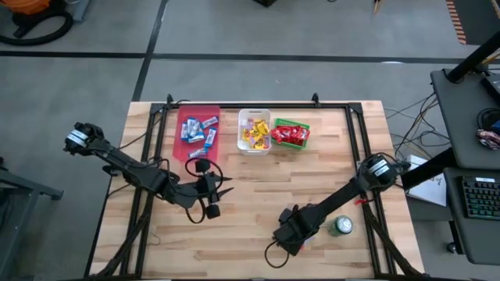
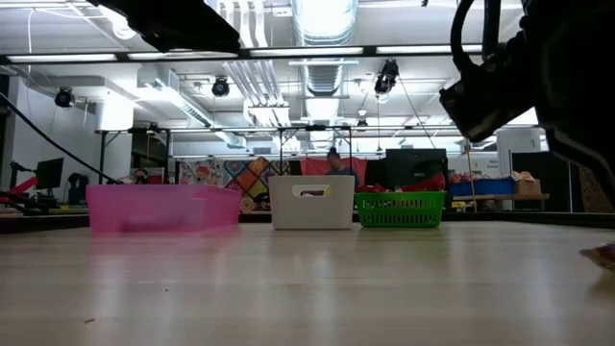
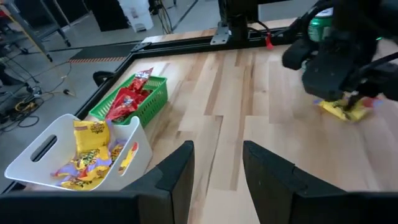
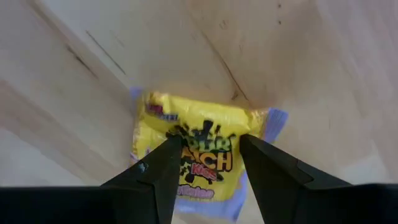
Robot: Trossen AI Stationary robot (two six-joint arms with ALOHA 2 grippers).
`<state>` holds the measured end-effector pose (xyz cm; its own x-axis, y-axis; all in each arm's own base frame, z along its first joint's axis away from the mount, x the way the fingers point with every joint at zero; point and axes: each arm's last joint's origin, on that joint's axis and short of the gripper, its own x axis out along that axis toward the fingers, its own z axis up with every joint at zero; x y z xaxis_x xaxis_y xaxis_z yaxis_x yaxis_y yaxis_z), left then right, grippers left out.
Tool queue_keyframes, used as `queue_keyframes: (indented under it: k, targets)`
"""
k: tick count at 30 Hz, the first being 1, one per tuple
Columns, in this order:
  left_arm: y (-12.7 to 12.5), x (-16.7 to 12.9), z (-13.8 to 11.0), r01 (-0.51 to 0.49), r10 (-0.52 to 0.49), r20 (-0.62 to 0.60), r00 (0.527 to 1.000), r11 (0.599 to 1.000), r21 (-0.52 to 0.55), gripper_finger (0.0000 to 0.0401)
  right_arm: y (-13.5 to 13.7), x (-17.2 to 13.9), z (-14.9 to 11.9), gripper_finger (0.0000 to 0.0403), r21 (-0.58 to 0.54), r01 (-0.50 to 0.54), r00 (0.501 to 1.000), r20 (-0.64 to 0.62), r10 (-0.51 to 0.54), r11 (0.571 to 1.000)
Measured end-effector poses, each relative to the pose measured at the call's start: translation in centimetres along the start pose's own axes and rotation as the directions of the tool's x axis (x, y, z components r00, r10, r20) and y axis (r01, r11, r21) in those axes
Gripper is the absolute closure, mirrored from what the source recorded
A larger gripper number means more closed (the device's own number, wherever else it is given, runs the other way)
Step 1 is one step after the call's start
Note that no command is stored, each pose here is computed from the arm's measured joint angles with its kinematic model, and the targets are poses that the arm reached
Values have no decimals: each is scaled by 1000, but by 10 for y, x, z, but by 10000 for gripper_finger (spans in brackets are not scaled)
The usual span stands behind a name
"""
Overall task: Sort candy
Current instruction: Put the yellow candy into the white bin
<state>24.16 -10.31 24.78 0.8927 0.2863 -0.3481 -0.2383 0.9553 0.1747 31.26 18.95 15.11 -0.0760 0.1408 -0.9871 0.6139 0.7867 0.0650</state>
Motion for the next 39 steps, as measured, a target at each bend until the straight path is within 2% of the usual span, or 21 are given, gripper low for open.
queue_keyframes:
  k: [5, 9, 14, 18, 23, 26, 30, 34, 36, 39]
  targets:
    - [-7, -6, -1, 31, -31, 5, 1000, 1000, 7, 280, 1, 13, 4, 267, -54, 25, 1000, -14, -26, 998]
    - [-11, -10, -2, 45, -45, 6, 999, 999, 2, 280, 1, 15, 5, 321, -84, 33, 999, -11, -34, 996]
    - [-16, -17, -5, 9, -9, 8, 1000, 1000, 19, 280, 0, 5, 5, 385, -127, 20, 1000, 23, -17, 992]
    - [-16, -37, -3, 25, -26, 23, 999, 999, 45, 280, -3, -14, 9, 393, -171, 3, 994, 109, 16, 985]
    - [-10, -77, 1, 62, -68, 68, 995, 995, 75, 280, -17, -63, 18, 394, -243, -68, 957, 257, 132, 968]
    - [-4, -93, -5, 60, -70, 104, 992, 994, 90, 280, -30, -96, 33, 394, -305, -72, 892, 407, 198, 950]
    - [11, -101, -19, 31, -42, 134, 990, 996, 80, 281, -53, -136, 68, 394, -358, -5, 738, 629, 245, 934]
    - [25, -94, -31, -36, 36, 186, 982, 999, -7, 294, -84, -161, 115, 394, -344, 115, 577, 787, 219, 932]
    - [30, -89, -38, -37, 38, 206, 978, 999, -8, 305, -103, -169, 143, 394, -310, 155, 505, 841, 195, 938]
    - [37, -81, -46, -55, 52, 235, 970, 998, 7, 323, -139, -172, 183, 394, -235, 207, 431, 893, 128, 950]
